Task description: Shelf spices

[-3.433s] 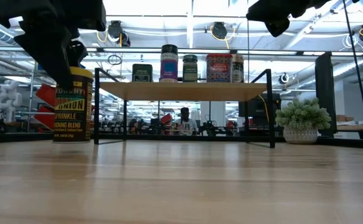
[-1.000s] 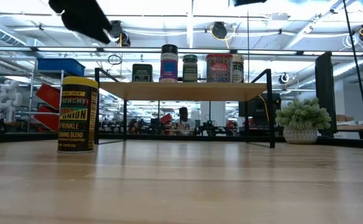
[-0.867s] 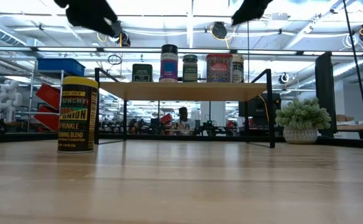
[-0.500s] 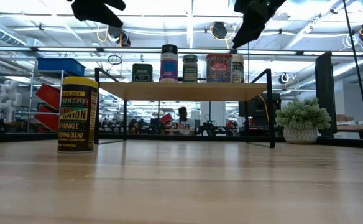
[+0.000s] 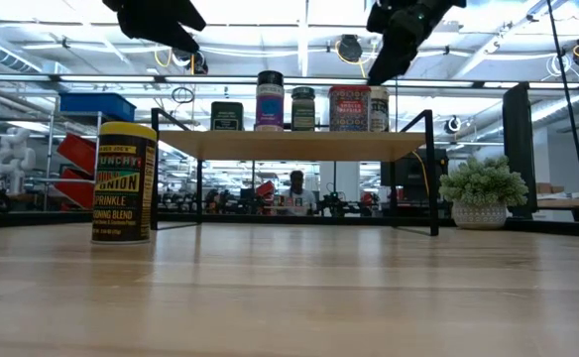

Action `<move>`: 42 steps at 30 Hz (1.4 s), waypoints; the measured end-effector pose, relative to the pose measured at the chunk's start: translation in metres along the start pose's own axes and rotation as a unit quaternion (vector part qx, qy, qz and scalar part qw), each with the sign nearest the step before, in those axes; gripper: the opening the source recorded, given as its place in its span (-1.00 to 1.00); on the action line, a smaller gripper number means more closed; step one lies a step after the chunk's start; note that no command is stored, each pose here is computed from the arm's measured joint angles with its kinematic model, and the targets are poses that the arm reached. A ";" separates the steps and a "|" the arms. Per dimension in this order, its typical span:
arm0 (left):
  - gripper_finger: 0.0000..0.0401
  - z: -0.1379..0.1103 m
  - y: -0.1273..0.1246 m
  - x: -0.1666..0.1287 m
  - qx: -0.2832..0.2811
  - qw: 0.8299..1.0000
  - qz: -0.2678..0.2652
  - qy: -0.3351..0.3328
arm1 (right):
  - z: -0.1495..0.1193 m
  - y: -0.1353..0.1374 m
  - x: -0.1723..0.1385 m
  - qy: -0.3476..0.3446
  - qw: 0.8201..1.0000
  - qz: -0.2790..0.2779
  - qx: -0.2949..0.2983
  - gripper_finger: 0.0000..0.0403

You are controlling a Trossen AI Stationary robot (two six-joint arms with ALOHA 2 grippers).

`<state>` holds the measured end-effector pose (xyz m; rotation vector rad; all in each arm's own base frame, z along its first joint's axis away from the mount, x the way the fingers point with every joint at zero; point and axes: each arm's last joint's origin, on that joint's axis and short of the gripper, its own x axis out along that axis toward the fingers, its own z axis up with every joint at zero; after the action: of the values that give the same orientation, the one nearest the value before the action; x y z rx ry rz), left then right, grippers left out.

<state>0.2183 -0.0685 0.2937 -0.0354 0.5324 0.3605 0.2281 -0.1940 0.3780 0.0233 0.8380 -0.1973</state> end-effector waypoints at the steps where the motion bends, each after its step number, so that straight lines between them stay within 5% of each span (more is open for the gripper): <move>1: 0.59 0.000 0.000 0.000 0.000 1.000 0.000 0.000 | -0.001 -0.001 0.000 0.001 1.000 -0.001 0.003 0.58; 7: 0.59 0.000 -0.001 0.001 0.001 1.000 -0.001 -0.002 | -0.002 -0.002 -0.001 0.005 1.000 0.000 0.012 0.74; 31: 0.59 0.004 -0.002 0.001 0.011 1.000 -0.007 -0.018 | -0.006 -0.010 0.024 0.043 0.999 0.015 0.022 0.75; 42: 0.59 0.004 -0.002 0.001 0.010 1.000 -0.007 -0.018 | -0.007 -0.010 0.023 0.046 0.998 0.014 0.028 0.33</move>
<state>0.2214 -0.0698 0.2967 -0.0131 0.5002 0.3413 0.2368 -0.2067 0.3567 0.0979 0.9233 -0.1940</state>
